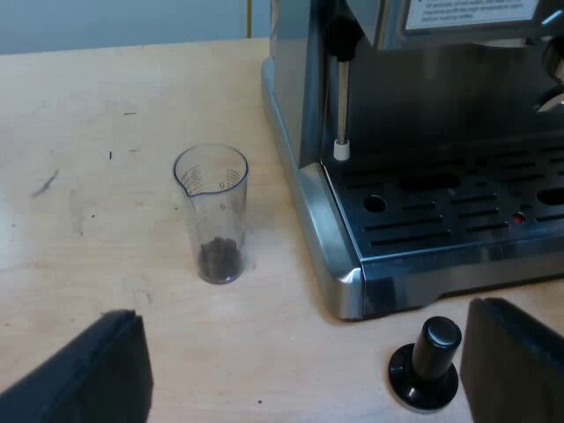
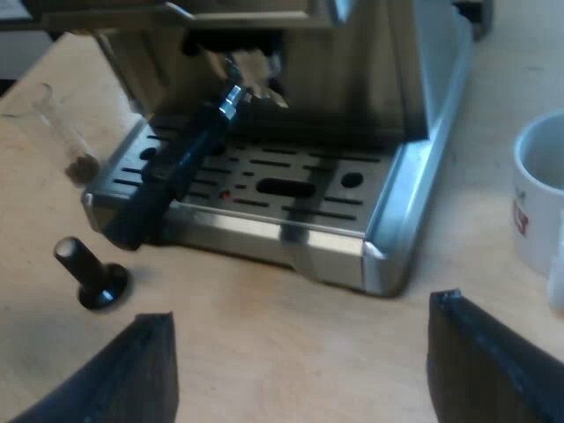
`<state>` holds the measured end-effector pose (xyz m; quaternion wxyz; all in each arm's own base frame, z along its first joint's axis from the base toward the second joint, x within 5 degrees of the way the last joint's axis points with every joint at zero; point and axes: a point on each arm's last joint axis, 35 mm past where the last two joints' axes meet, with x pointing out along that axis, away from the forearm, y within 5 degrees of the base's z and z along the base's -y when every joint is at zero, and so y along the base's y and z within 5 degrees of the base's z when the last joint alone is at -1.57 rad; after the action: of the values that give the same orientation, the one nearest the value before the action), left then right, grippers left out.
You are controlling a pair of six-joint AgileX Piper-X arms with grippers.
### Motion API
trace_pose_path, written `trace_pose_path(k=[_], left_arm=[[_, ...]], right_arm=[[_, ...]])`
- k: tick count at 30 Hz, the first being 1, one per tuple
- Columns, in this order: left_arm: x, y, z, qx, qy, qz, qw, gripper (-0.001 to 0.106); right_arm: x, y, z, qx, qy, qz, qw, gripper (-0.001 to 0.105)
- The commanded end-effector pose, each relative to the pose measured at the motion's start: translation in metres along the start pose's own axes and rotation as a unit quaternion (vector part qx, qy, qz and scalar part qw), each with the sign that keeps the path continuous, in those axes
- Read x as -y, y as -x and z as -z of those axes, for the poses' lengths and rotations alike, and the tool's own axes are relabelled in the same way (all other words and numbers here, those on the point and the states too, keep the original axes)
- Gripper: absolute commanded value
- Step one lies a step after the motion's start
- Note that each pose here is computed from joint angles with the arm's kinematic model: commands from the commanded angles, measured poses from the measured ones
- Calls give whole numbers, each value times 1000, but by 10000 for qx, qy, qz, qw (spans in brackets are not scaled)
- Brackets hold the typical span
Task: Pour the beans into the coffee machine
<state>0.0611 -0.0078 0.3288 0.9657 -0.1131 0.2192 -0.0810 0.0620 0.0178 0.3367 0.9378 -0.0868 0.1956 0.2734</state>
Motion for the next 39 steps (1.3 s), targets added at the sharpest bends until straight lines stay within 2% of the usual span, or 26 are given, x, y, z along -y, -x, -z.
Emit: trace_pose_path(k=[1, 9, 15, 25, 31, 36, 39], left_arm=[[1, -1, -4, 71, 31, 35, 10000, 74], [1, -2, -5, 41, 37, 29, 10000, 74], [1, -2, -5, 41, 37, 29, 10000, 74], [1, -2, -5, 41, 37, 29, 10000, 74], [1, -2, -5, 43, 22, 20, 10000, 74], [1, -3, -7, 116, 10, 26, 9999, 74], [1, -6, -10, 143, -5, 28, 9999, 74]], right_arm=[[1, 1, -11, 302, 226, -150, 9992, 62], [4, -12, -19, 359, 354, -502, 9975, 62], [4, -33, -25, 225, 457, -951, 9942, 62], [1, -58, -33, 122, 687, -1114, 9913, 62], [-6, -74, -37, 64, 858, -1295, 9878, 62], [-19, -89, -38, -23, 1033, -1664, 9806, 62], [-25, -97, -42, 6, 1102, -1529, 9821, 62]])
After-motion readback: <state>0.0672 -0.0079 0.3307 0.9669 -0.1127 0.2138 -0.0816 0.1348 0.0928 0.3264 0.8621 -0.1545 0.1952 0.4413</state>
